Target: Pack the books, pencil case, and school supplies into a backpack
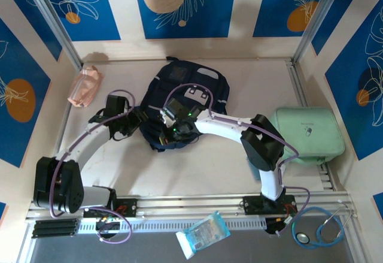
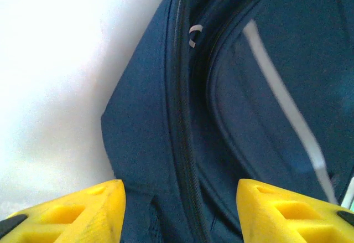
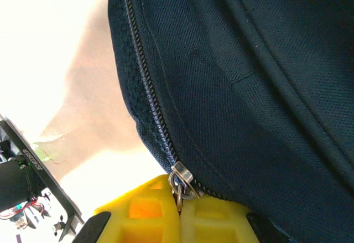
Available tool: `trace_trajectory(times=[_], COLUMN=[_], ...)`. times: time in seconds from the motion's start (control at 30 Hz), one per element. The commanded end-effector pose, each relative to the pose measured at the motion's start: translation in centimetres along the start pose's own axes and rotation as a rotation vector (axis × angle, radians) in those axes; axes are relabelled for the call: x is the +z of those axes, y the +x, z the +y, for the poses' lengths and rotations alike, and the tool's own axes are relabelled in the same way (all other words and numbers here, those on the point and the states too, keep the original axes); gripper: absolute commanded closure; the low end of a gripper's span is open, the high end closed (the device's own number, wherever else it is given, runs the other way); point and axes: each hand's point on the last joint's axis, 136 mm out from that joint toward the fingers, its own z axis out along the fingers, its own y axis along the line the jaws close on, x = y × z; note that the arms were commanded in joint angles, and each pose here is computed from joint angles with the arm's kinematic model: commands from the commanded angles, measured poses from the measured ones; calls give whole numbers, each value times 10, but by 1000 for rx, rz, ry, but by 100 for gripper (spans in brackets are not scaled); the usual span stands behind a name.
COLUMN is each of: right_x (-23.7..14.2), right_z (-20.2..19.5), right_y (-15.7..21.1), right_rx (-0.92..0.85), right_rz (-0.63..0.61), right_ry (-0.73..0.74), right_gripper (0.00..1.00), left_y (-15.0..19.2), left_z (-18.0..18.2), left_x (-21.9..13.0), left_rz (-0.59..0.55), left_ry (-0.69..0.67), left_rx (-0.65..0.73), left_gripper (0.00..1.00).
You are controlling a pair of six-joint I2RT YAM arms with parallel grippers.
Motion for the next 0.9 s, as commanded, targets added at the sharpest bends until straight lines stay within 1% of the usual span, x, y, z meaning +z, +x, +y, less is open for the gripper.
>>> trace_trajectory(times=[0.0,0.13,0.3,0.37,0.47,0.6,0.73,0.87], right_x=[-3,-3,-4,-3,-2,-1,-4,-7], right_z=[29,31,28,25,21,9,0,-12], right_y=[-3,0,0,1,4,10,14,21], right_rx=[-35,-40,-43,-38,-44,-40,-31,-7], right_rz=[2,4,-2,1,8,29,32,41], right_ry=[-100,-106,-93,-82,-64,-24,-3,42], right_gripper=[100,100,100,100,100,100,100,100], left_y=[12,12,10,9,9,11,9,4], left_z=[4,-12,-12,-4,6,9,12,9], left_x=[2,14,27,33,38,43,45,42], left_rz=[51,83,99,104,127,149,154,126], left_ry=[-54,-43,-123,-178,-250,-265,-291,-286], left_rx=[2,51,119,139,175,197,206,213], left_gripper=[45,45,47,54,61,67,80,88])
